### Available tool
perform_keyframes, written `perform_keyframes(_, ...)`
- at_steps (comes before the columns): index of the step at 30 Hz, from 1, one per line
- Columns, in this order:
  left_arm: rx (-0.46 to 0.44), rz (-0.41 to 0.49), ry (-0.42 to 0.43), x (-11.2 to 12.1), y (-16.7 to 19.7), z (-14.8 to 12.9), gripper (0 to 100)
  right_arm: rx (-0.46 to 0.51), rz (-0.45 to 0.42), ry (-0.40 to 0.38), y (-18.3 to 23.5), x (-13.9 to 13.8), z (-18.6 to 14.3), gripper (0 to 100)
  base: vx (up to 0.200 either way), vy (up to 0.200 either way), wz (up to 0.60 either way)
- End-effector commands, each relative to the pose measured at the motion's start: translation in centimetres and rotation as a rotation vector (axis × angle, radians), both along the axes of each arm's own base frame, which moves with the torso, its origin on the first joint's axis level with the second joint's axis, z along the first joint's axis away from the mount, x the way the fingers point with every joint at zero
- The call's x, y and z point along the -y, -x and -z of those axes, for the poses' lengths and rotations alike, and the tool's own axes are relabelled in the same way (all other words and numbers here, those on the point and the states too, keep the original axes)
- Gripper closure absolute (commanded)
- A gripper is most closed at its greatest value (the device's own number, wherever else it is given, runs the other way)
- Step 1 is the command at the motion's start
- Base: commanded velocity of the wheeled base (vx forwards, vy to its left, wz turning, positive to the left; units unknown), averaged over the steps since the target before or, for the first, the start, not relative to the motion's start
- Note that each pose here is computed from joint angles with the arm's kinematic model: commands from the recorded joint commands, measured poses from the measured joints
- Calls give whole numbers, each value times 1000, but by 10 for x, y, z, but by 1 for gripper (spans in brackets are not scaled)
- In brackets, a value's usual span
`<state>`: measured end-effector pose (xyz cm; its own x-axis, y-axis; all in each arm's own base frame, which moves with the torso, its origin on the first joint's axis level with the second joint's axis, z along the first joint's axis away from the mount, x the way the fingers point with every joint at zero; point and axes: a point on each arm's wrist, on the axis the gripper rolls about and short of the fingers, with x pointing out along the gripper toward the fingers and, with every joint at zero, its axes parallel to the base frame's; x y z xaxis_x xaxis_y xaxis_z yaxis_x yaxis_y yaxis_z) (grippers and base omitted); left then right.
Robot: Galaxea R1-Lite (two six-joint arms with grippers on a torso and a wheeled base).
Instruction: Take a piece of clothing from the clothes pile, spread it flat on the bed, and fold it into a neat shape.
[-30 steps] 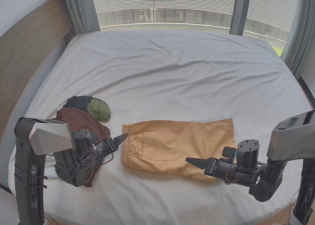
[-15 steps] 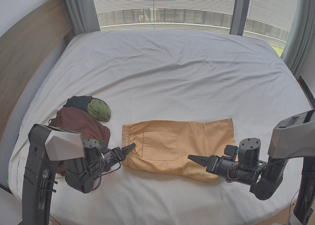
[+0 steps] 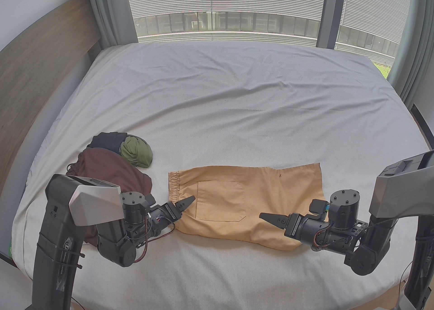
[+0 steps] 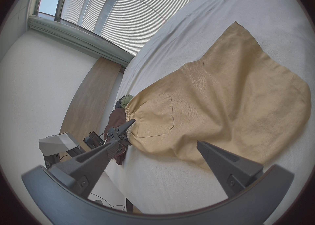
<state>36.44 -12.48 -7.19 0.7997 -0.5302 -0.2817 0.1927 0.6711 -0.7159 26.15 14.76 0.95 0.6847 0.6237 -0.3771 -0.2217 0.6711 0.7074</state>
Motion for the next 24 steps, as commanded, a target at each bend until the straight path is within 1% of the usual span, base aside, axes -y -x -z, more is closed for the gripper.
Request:
perform_keyframes(1, 21, 4, 8, 3, -5, 0, 0, 0, 0, 0, 0, 0, 0, 0, 0, 0, 0)
perform_keyframes(11, 32, 5, 13, 5, -9, 2, 0, 1, 0, -1, 0, 0, 0, 0, 0, 0, 0)
perform_keyframes(14, 28, 5, 21, 7, -9, 2, 0, 20, 1, -10, -1, -1, -1, 0, 0, 0, 0)
perform_keyframes(15, 25, 4, 26, 7, -9, 2, 100, 24, -1, -12, -1, -1, -1, 0, 0, 0, 0)
perform_keyframes(21, 28, -5, 29, 5, -11, 1, 100, 22, 2, -13, -1, 0, -1, 0, 0, 0, 0)
perform_keyframes(24, 39, -16, 31, 3, -11, -6, 100, 9, 2, -5, -1, -1, 5, 0, 0, 0, 0)
